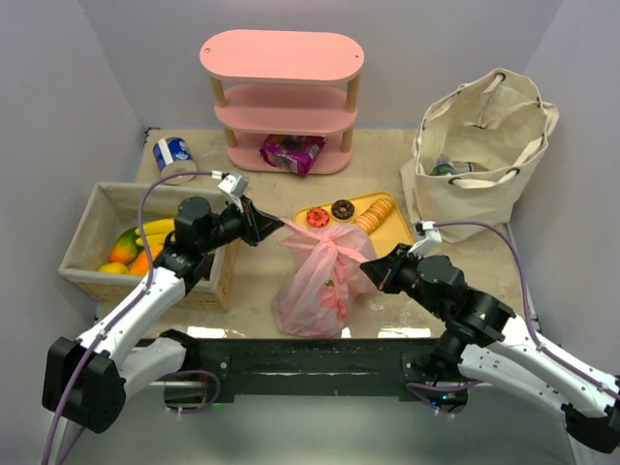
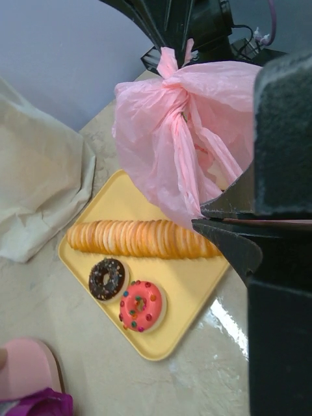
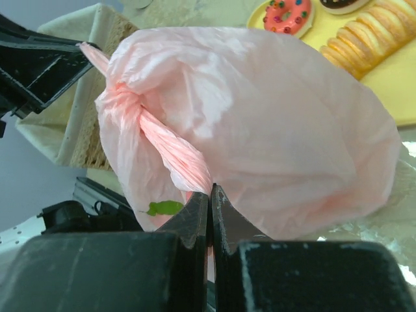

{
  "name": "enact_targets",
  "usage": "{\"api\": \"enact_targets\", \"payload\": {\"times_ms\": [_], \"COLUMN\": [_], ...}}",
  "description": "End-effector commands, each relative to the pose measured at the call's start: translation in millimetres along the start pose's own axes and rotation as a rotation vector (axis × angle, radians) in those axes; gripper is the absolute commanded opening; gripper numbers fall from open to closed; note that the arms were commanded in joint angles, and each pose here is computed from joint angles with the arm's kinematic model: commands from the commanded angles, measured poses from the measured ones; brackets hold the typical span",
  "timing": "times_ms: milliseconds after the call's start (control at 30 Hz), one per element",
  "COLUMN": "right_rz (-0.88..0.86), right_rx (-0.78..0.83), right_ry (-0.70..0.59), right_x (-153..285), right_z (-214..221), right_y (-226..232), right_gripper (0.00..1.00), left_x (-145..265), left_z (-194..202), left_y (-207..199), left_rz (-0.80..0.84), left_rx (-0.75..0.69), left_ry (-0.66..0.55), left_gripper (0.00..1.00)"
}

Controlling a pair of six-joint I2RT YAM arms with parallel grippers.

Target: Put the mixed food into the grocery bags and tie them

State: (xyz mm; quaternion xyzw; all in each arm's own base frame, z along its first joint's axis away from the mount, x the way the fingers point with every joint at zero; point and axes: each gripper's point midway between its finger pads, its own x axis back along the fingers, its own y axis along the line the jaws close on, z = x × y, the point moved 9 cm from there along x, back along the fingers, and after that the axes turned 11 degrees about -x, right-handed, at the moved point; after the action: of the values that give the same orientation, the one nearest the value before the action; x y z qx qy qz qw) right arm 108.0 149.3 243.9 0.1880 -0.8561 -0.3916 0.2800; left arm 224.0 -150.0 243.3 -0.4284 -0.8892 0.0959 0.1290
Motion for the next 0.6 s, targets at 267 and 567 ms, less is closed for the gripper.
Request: {"api": "enact_targets", "payload": {"times_ms": [267, 567], "right_rz": [0.255, -0.007], "right_rx": [-0.012, 0.176], "right_ry": [-0.201, -0.176], "right_x": [31, 47], "right_z": [-23, -40], "right_y": [-31, 4], "right_gripper": [0.00, 0.00], "left_x": [30, 35], "left_z": [-1, -41], "left_y": [57, 19], "left_rz": [-0.420, -0.035], "left_rx": [0.073, -0.248], "left_ry": [-0.075, -0.210], "left_gripper": [0.00, 0.00]}}
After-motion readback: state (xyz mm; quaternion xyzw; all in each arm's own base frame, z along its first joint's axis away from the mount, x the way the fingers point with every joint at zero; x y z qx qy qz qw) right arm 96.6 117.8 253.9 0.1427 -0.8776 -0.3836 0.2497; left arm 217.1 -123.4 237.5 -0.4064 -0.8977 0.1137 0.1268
